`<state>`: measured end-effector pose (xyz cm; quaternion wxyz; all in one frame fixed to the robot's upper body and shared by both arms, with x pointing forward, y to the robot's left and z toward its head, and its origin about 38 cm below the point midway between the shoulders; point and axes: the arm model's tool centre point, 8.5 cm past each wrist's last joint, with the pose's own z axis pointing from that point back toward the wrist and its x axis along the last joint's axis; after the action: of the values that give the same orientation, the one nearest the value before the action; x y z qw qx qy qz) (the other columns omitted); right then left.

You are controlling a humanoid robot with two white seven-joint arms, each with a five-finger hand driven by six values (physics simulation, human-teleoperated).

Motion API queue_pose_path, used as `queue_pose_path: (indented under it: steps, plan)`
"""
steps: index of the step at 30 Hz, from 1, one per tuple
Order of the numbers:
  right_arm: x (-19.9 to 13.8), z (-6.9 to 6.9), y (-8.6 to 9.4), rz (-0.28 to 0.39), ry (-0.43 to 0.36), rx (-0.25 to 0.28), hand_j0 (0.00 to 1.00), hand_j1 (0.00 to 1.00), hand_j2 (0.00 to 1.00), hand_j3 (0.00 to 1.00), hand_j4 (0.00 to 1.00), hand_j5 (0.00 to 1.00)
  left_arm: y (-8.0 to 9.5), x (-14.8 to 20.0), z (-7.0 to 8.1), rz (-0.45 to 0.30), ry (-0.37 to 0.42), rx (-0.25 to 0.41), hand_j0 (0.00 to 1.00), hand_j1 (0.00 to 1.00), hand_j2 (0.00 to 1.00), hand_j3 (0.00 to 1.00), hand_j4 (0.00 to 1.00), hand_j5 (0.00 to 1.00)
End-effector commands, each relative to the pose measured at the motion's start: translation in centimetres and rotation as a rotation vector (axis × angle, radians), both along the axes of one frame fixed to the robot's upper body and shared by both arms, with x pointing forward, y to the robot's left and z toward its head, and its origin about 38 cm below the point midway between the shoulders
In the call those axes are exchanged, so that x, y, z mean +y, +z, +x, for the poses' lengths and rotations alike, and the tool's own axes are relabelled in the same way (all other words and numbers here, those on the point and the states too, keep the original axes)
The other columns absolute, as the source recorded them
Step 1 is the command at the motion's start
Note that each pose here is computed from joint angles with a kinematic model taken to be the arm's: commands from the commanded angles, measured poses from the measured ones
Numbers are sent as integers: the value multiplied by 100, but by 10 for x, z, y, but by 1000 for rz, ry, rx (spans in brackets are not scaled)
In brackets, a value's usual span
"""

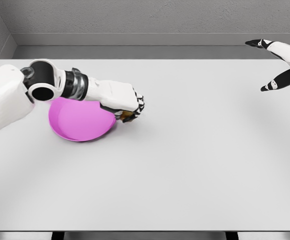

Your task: Put the apple on the plate with both arms

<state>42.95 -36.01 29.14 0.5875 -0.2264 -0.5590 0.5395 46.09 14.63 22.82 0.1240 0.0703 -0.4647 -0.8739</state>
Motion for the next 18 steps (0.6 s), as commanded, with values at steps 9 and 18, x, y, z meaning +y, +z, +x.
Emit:
queue_pose_path:
  steps: [9, 18]
  plan:
    - [0, 0, 1, -1, 2, -2, 100, 100, 100, 100, 100, 100, 2, 52, 8, 33, 112, -11, 17, 17, 17, 17, 17, 17]
    - [0, 0, 0, 0, 1, -1, 100, 100, 100, 100, 100, 100, -9, 62, 12, 54, 145, 5, 100, 100, 100, 100, 100, 100]
